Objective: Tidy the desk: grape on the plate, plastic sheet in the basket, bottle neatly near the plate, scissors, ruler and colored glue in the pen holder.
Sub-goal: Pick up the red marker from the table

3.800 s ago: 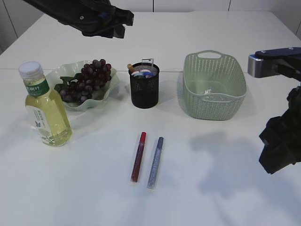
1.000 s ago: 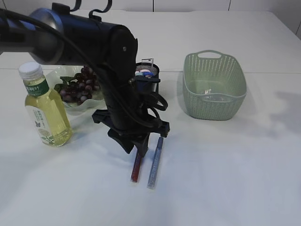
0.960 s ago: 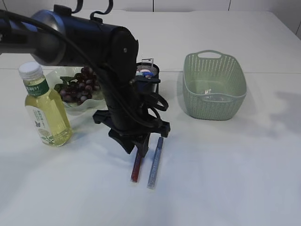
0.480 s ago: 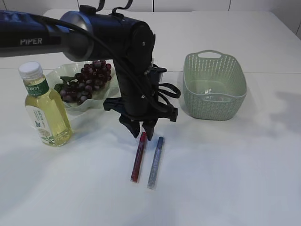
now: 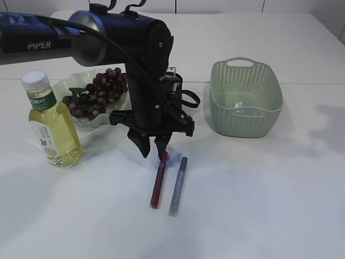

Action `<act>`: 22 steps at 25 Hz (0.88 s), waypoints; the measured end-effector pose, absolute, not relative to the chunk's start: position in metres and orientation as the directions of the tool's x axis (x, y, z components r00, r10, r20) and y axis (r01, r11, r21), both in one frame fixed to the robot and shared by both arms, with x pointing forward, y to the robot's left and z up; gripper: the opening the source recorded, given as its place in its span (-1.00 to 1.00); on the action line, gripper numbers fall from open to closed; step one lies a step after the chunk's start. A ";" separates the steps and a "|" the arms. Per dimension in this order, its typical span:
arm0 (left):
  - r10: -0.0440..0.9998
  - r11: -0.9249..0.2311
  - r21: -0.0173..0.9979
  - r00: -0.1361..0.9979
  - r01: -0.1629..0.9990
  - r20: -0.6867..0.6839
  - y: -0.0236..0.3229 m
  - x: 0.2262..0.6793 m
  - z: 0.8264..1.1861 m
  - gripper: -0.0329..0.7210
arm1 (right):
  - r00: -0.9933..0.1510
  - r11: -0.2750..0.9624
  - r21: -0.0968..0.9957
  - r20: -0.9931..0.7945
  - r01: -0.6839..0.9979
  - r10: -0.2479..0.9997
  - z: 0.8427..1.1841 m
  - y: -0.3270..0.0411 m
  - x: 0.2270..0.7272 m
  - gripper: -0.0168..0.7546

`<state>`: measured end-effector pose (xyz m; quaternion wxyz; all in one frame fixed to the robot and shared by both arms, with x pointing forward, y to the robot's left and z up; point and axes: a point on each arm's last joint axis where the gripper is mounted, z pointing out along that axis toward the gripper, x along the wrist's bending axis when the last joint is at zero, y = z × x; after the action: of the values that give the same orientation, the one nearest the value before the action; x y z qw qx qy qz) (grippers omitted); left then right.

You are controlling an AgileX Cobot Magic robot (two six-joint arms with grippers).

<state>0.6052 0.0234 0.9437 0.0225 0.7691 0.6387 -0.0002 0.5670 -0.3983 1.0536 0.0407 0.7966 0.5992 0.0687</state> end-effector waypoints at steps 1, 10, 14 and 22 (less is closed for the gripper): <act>0.983 -0.182 0.032 0.183 0.983 -0.030 0.023 0.605 0.943 -0.25 | 0.272 -0.279 0.147 0.061 0.949 0.960 1.054 -0.398 0.567 0.04; 0.985 -0.171 -0.028 0.170 0.985 -0.033 0.020 0.605 0.919 -0.25 | 0.273 -0.280 0.147 0.066 0.949 0.960 1.054 -0.398 0.567 0.04; 0.986 -0.167 -0.045 0.166 0.985 -0.033 0.019 0.605 0.912 -0.25 | 0.273 -0.280 0.147 0.066 0.949 0.960 1.054 -0.398 0.567 0.04; 0.986 -0.161 -0.035 0.159 0.986 -0.054 0.017 0.606 0.912 -0.25 | 0.274 -0.281 0.147 0.068 0.948 0.959 1.054 -0.398 0.567 0.04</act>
<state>0.6055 0.0170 0.9118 0.0041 0.7613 0.6476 -0.0322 0.5672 -0.3977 1.0537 0.0387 0.7971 0.5983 0.0716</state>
